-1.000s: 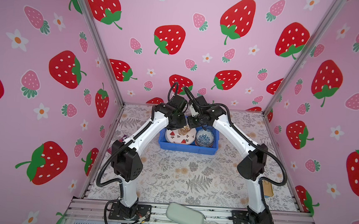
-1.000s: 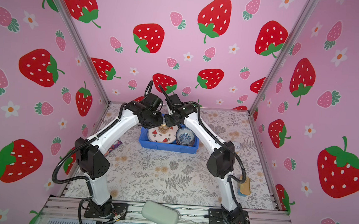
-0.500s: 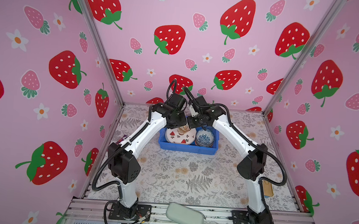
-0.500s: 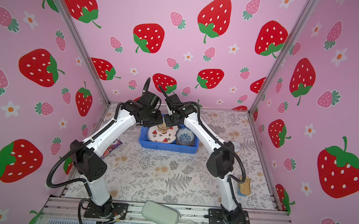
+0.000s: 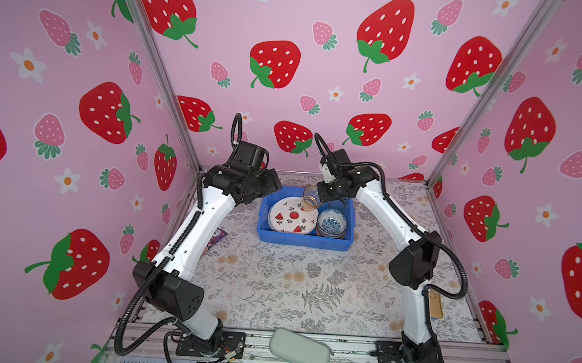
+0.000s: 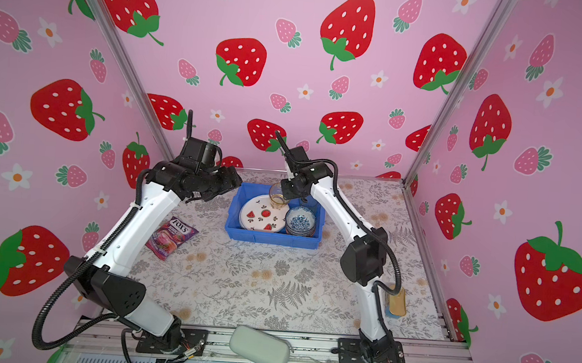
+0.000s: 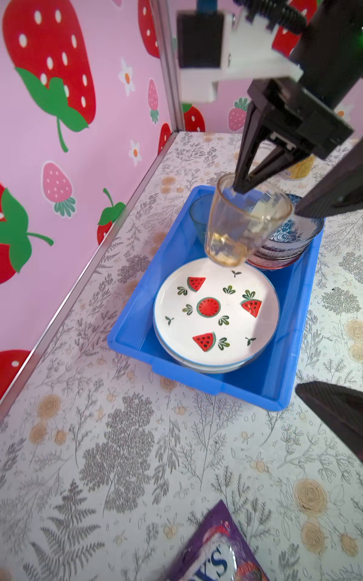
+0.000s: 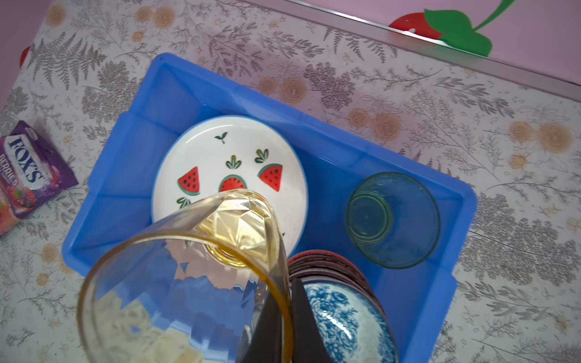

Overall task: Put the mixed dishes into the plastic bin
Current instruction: 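Open the left gripper and draw it back while right holds the amber cup, then lower the amber cup into the bin corner beside the green cup, release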

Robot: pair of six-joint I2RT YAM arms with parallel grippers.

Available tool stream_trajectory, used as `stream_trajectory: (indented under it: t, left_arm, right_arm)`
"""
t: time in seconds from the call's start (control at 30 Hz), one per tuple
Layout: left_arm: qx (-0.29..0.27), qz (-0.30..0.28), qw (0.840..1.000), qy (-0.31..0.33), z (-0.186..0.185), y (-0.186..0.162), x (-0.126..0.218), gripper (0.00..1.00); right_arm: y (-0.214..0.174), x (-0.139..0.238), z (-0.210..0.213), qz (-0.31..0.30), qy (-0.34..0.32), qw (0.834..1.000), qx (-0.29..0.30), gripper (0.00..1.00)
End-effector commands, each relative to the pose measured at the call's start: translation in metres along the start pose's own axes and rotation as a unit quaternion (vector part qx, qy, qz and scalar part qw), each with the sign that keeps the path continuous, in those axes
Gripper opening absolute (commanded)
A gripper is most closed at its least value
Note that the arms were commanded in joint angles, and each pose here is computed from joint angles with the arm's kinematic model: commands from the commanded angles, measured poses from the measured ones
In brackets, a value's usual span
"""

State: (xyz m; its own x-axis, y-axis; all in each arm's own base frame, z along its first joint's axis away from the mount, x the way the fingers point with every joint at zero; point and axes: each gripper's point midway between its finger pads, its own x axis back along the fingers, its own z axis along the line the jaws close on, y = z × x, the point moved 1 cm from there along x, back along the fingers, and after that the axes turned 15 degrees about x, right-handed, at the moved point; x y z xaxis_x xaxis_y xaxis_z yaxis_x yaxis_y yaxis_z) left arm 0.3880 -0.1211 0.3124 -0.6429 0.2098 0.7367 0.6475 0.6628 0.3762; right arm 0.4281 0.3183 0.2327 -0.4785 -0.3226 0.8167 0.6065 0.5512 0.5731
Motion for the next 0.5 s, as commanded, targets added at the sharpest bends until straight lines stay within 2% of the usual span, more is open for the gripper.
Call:
stream_trajectory:
  t: [0.0,0.23,0.47]
  left_arm:
    - [0.012,-0.003,1.000,0.011,0.019,0.007,0.005,0.85]
    - [0.032,-0.003,0.999,0.027,0.049,0.013,0.005,0.86]
    - [0.034,0.007,0.999,0.035,0.056,0.012,-0.004,0.86]
  right_arm:
    - [0.015,0.041,-0.031,-0.038,-0.015,0.999,-0.013,0.00]
    - [0.015,0.048,-0.086,-0.051,-0.040,0.996,-0.055,0.00]
    - [0.004,0.030,-0.118,-0.035,-0.049,0.995,-0.079,0.00]
